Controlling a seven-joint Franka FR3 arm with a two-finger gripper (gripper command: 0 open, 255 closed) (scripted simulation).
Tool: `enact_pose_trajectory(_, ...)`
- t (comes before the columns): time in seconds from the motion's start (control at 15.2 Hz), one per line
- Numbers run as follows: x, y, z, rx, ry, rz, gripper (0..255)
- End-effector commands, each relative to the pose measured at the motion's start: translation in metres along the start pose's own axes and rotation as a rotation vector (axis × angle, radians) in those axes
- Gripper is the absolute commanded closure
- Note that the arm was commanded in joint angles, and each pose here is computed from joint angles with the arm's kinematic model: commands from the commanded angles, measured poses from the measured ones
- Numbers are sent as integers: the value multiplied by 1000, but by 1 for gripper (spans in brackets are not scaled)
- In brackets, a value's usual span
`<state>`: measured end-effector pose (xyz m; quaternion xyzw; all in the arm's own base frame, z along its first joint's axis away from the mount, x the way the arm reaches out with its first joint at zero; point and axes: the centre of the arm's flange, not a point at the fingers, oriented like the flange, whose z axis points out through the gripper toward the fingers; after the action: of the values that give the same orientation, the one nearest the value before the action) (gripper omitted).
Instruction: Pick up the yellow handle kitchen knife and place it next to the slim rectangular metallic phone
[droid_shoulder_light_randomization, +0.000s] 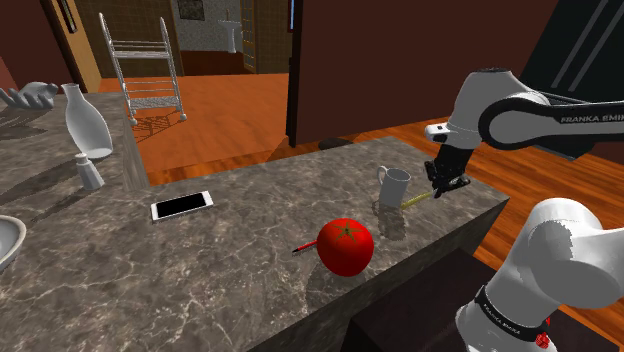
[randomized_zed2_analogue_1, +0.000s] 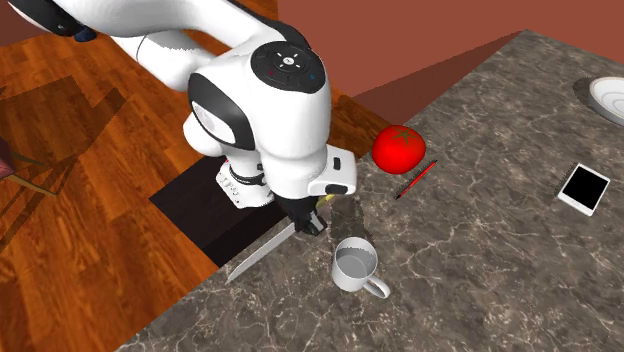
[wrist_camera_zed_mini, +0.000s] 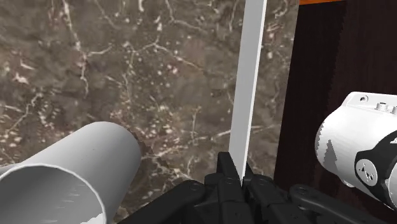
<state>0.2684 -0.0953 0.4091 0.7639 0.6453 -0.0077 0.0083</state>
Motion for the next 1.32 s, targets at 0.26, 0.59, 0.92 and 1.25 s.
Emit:
enact_pose_trajectory(0.26, 0, 0, -32, 1, 0, 0, 255)
enact_pose_trajectory(0.59, 34, 19, -39, 1, 0, 0, 255)
enact_pose_trajectory(0.92, 92, 51, -41, 1, 0, 0, 255)
enact_pose_trajectory(1.25, 150, 82, -42, 1, 0, 0, 255)
